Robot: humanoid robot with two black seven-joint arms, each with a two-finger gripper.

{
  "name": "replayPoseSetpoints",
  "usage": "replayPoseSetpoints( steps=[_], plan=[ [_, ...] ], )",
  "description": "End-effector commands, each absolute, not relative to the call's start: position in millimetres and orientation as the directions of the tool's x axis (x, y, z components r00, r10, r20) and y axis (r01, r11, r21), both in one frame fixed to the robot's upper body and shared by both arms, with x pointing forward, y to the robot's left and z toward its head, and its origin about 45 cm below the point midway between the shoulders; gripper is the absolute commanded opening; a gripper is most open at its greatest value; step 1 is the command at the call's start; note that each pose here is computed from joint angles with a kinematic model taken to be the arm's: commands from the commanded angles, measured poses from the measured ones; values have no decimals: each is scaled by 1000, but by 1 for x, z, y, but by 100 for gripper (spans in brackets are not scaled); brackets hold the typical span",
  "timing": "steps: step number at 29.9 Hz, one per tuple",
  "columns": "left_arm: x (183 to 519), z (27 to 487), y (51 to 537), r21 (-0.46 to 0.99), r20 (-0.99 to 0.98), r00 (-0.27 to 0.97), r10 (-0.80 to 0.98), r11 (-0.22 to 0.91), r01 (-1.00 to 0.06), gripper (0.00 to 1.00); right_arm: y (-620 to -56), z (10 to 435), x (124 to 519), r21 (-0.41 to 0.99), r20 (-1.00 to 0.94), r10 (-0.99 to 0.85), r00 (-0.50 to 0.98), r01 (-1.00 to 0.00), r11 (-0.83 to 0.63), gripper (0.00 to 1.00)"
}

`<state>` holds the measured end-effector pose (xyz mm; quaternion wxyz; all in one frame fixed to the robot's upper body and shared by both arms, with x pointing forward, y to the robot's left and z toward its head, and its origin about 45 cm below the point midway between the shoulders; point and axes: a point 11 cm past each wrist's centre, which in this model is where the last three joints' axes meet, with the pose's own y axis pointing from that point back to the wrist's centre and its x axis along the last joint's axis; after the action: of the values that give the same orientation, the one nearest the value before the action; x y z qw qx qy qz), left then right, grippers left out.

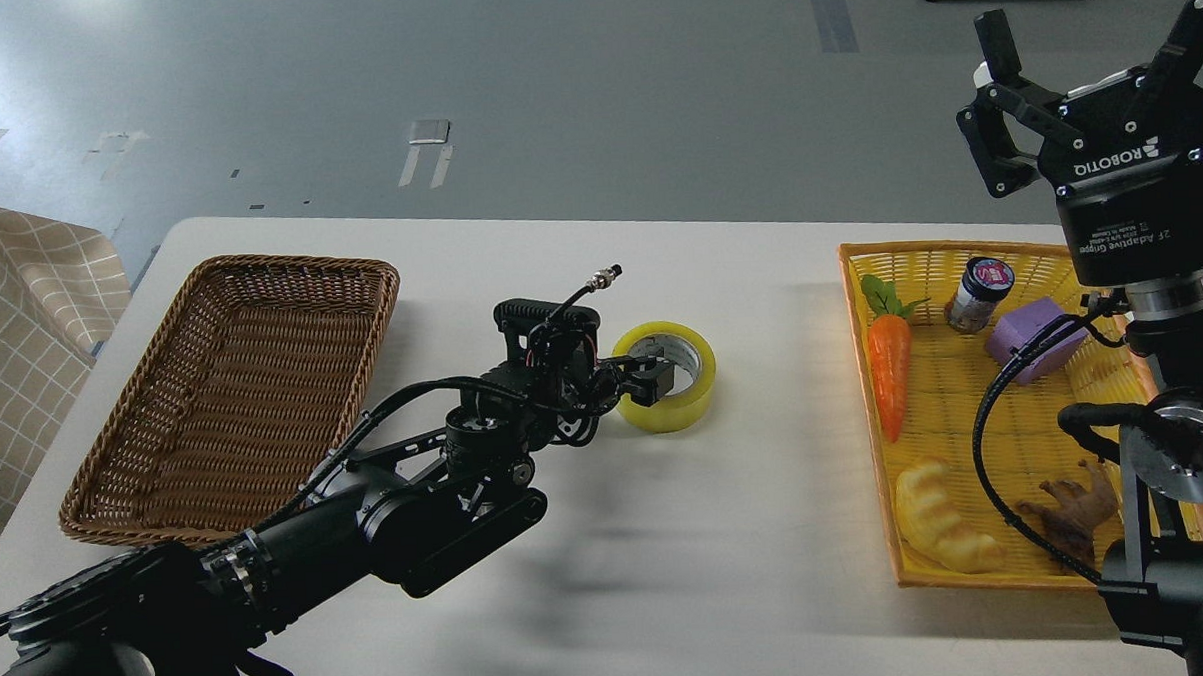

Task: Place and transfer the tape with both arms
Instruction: 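Grip the tape roll's rim with the left gripper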

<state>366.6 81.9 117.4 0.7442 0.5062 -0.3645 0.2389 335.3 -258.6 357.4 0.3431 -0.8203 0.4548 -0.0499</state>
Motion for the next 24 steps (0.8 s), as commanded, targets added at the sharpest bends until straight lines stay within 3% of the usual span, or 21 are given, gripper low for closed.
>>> replayPoseSetpoints(
  steps=[1, 12, 18, 21, 24],
  plan=[
    [366, 115, 82, 582, 784, 620, -26, 378, -720, 97, -259, 357, 334, -607, -230, -781, 580, -713, -351, 100],
    [375, 113, 90, 595, 787, 613, -65, 344, -727, 95, -260, 355, 335, -602, -231, -784, 576, -718, -350, 100],
    [374, 111, 92, 607, 779, 622, -76, 335, -721, 86, -261, 353, 335, -597, -234, -785, 573, -722, -349, 100],
    [374, 110, 92, 612, 777, 625, -78, 330, -719, 77, -262, 352, 334, -595, -235, -786, 572, -724, -349, 100],
    [375, 110, 92, 614, 775, 627, -81, 330, -717, 60, -262, 349, 334, -591, -240, -786, 570, -728, -348, 100]
  ],
)
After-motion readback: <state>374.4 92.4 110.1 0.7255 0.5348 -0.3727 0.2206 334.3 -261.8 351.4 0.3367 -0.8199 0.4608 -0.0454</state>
